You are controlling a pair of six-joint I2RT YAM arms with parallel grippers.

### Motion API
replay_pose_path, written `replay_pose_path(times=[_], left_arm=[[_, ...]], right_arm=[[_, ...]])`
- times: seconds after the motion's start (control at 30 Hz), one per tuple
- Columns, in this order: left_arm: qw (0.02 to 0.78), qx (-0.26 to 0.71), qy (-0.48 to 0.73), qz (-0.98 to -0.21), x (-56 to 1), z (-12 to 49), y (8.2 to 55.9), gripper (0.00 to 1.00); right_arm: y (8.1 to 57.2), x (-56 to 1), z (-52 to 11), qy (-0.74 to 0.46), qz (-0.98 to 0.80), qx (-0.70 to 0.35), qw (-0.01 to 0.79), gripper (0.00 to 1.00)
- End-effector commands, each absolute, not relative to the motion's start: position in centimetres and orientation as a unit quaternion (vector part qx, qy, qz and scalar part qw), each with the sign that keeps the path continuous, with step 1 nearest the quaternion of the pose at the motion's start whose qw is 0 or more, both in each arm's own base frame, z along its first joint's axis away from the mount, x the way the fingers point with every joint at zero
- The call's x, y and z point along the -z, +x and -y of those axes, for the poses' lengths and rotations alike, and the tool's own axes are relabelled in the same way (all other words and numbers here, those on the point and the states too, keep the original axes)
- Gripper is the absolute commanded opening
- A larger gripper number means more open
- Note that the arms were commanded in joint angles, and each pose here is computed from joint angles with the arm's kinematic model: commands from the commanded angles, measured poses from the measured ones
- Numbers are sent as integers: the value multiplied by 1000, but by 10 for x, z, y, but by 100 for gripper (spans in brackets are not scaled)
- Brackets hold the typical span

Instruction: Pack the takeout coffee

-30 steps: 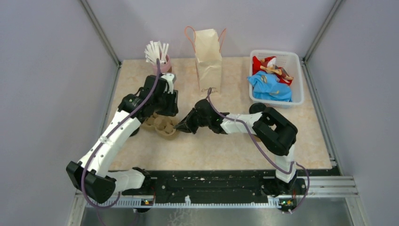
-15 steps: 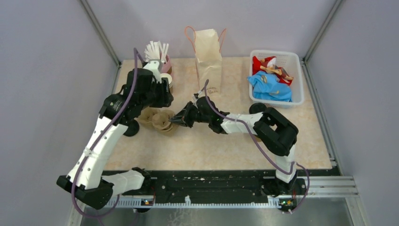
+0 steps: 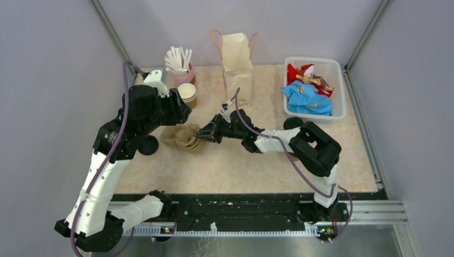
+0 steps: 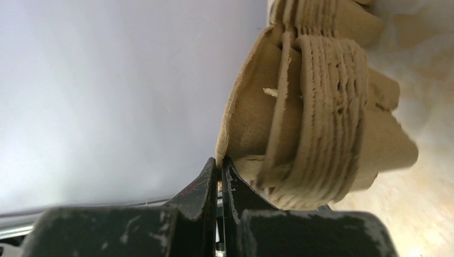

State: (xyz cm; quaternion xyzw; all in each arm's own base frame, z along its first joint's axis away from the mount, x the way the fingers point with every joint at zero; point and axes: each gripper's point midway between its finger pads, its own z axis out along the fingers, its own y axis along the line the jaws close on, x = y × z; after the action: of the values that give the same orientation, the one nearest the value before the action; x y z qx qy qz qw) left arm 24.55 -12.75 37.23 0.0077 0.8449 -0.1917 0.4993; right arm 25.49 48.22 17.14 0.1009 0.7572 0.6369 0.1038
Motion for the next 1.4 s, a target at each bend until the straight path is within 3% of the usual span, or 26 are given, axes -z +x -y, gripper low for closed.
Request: replay_pose_path(times=[0.0, 0.17, 0.33, 0.5, 0.67, 0.9, 1.03, 1.1, 1.37], left_arm=[[504, 219, -7, -836, -373, 134, 244, 55], [514, 214, -8, -831, -382, 130, 243, 55], [517, 208, -6, -830, -382, 127, 243, 54], [515, 212, -9, -831, -375, 129, 245, 55], [490, 215, 2, -845, -357, 140, 252, 56], [392, 198, -8, -898, -285, 152, 256, 62], [337, 212, -18, -917, -237, 165, 261, 47], [311, 224, -30, -923, -214, 164, 267, 46], [266, 197, -33, -943, -155, 138, 294, 67]], right_arm=[[258, -233, -496, 18, -691, -709, 138, 0], [256, -298, -490, -75, -677, -690, 244, 0], [264, -203, -463, 16, -731, -658, 179, 0], [258, -286, -473, -61, -701, -669, 239, 0], [259, -190, -432, 54, -749, -640, 163, 0], [268, -178, -410, 95, -806, -565, 146, 0], [259, -149, -401, 116, -818, -552, 116, 0], [258, -145, -399, 119, -819, -550, 111, 0], [258, -137, -397, 115, -828, -539, 102, 8]])
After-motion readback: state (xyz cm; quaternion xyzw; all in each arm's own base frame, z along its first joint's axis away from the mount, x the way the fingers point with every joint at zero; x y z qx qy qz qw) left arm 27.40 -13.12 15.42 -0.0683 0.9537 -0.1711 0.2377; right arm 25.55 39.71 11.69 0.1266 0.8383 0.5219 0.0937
